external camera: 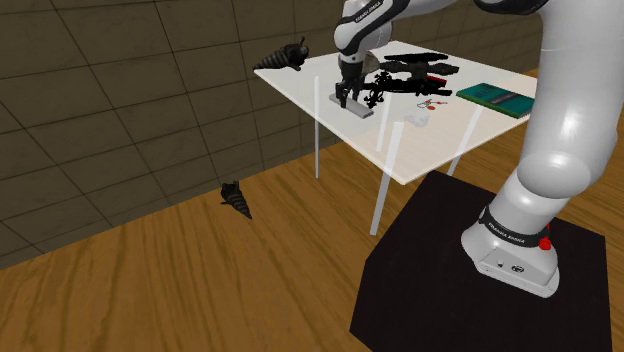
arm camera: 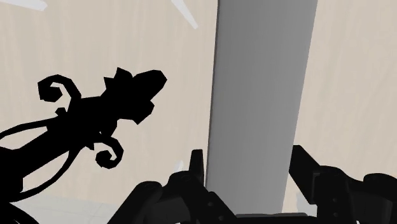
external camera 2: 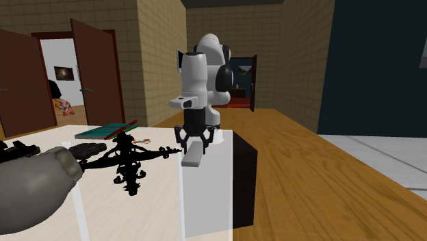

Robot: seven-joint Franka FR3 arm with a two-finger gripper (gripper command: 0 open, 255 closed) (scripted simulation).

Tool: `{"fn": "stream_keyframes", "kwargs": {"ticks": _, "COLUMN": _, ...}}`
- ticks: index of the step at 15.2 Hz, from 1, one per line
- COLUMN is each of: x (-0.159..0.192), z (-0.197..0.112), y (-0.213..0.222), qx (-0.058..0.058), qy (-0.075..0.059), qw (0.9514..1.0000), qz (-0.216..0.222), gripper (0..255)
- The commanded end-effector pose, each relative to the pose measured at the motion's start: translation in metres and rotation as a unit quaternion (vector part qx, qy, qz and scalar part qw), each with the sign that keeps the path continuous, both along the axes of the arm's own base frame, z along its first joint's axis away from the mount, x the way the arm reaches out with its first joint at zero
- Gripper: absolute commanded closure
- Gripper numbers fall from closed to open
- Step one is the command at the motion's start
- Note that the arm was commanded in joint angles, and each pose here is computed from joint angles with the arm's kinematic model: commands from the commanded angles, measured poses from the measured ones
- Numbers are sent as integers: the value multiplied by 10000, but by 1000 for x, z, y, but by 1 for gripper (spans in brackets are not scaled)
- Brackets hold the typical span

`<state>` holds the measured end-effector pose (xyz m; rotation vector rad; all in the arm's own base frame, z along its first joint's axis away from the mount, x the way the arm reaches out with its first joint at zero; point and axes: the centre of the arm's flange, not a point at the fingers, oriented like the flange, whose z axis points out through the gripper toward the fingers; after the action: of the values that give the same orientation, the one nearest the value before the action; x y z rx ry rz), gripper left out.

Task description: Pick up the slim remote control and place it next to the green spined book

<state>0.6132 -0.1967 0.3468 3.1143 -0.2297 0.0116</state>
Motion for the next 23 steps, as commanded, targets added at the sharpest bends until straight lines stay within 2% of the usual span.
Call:
{"fn": "stream_keyframes", "kwargs": {"ticks": 1, "x": 0, "z": 10, "y": 1, "qx": 0, "qy": -1, "qw": 10000, "qz": 1, "gripper": 255}}
{"fn": "stream_keyframes", "kwargs": {"ticks": 14, "x": 0, "z": 75, "y": 1, "qx": 0, "qy": -1, "qw": 10000, "qz": 1, "gripper": 255}}
{"fn": "stream_keyframes", "kwargs": {"ticks": 23, "x": -104, "z": 75, "y": -56, "qx": 0, "qy": -1, "qw": 10000, "qz": 1, "gripper": 255}}
